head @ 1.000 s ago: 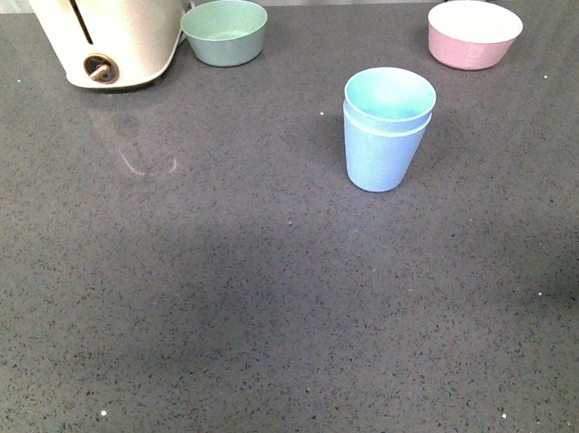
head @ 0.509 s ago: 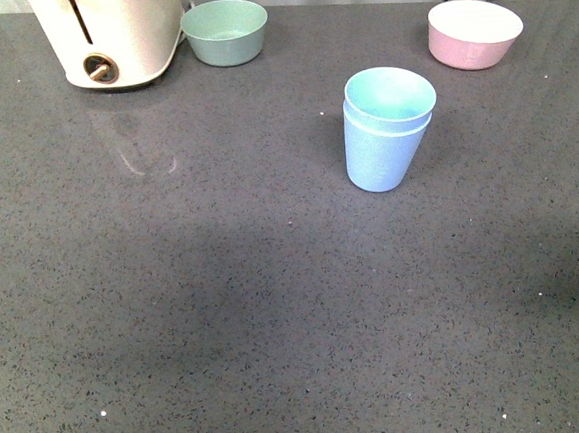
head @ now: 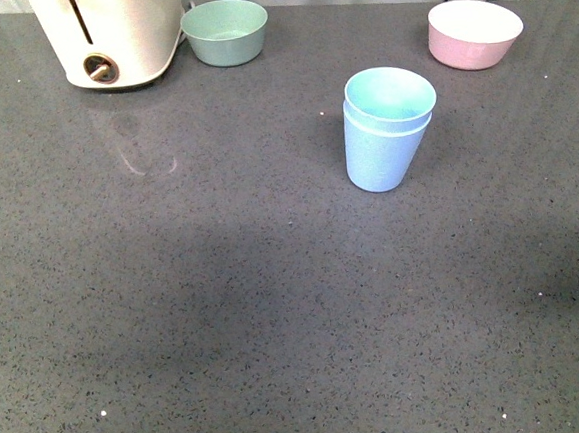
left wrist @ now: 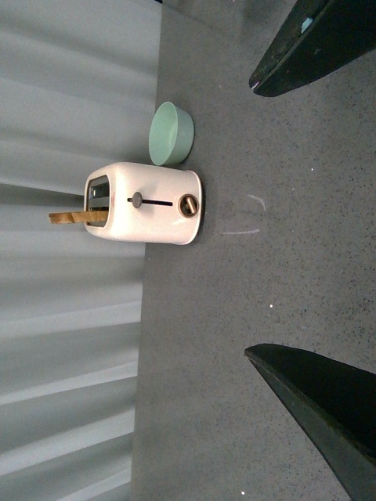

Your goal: Stack blue cups with both arms

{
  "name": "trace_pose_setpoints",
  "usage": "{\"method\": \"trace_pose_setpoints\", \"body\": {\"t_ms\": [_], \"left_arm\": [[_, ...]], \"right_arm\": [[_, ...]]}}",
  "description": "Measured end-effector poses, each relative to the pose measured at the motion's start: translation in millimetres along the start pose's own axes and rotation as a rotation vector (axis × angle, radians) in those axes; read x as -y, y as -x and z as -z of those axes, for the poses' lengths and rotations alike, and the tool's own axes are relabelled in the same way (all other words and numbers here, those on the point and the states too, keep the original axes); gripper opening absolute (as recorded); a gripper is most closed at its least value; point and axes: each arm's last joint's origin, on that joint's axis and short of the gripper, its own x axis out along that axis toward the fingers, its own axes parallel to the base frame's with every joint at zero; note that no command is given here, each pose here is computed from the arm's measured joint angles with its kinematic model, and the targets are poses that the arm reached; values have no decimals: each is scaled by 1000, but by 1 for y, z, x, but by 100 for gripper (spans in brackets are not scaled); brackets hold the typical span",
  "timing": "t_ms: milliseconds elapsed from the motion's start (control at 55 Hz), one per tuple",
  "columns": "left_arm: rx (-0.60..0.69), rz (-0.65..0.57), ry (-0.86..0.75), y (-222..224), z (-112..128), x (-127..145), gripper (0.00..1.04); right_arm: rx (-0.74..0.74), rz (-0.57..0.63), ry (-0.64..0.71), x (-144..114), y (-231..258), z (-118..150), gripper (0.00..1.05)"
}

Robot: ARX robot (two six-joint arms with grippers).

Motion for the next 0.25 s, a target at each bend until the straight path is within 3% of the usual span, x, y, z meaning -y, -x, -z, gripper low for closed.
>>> {"method": "trace_pose_setpoints", "body": {"t_ms": [255], "left_arm": [[0, 0, 0, 0, 0, 0, 96]], "right_arm": [[0, 0, 0, 0, 0, 0, 96]]}}
